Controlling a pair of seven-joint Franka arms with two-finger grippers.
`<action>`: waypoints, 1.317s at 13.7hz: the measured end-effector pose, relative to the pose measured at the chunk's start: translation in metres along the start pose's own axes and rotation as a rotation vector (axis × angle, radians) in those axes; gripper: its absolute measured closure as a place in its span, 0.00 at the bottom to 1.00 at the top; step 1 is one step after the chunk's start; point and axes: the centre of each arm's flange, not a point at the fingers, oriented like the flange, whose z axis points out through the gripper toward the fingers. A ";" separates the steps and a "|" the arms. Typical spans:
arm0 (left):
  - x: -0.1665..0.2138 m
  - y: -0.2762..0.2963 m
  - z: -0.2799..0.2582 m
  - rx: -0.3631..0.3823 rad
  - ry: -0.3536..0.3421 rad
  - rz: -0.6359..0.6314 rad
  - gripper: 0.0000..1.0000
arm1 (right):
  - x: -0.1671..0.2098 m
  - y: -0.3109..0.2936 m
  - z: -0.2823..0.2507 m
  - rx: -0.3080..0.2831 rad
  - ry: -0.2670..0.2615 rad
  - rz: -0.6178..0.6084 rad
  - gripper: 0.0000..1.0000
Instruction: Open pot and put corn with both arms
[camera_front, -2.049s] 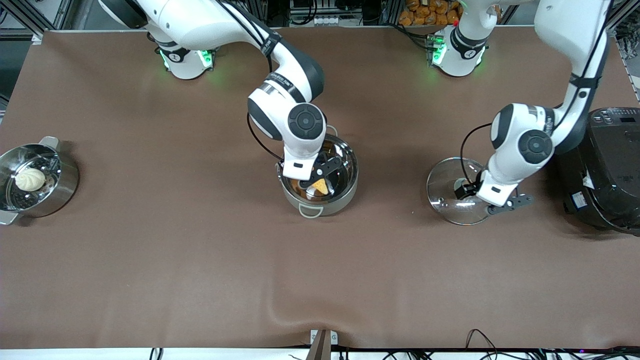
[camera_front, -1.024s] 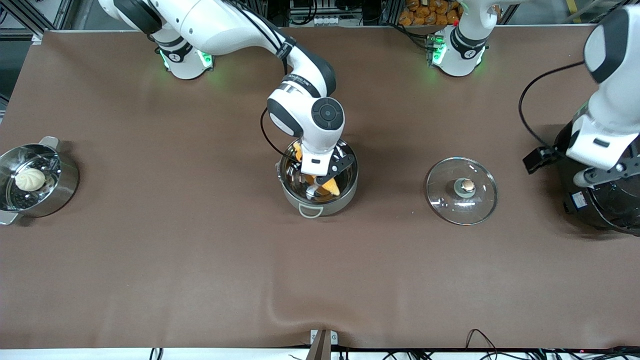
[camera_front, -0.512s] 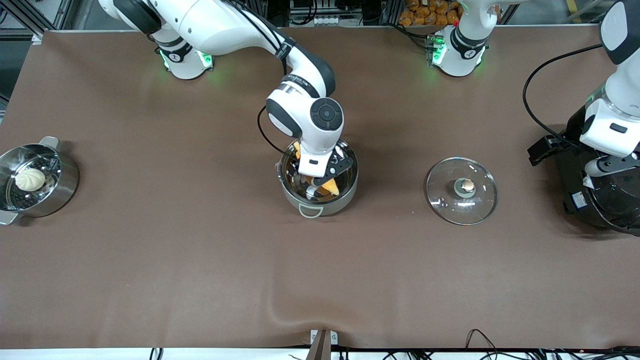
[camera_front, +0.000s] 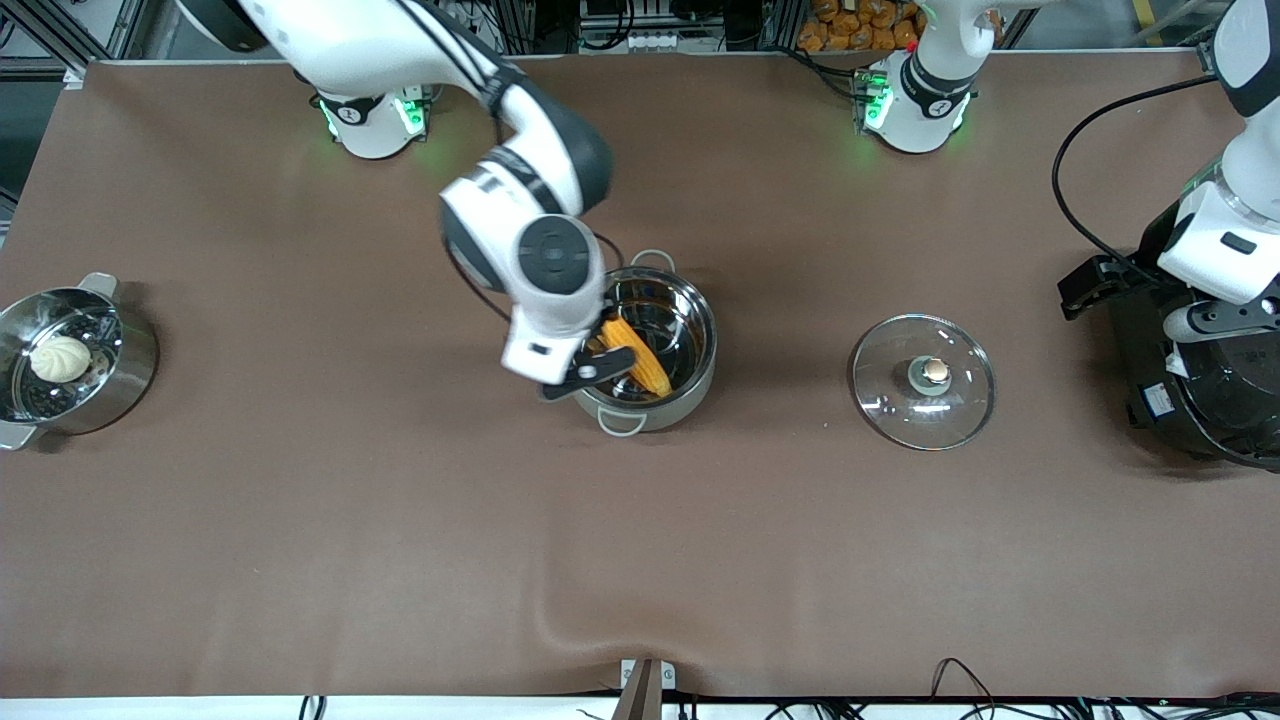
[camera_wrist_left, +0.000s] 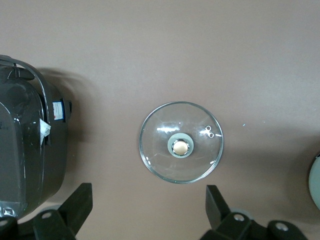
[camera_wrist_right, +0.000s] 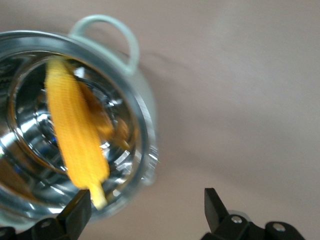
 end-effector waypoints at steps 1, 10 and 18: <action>-0.001 0.002 -0.003 -0.006 -0.002 0.002 0.00 | -0.006 0.027 -0.017 0.016 -0.014 0.016 0.00; -0.019 0.040 -0.038 -0.012 -0.042 0.073 0.00 | -0.067 0.260 -0.055 0.103 -0.075 0.099 0.00; -0.025 0.044 -0.039 -0.006 -0.069 0.084 0.00 | -0.124 0.297 0.005 0.060 0.028 0.192 0.00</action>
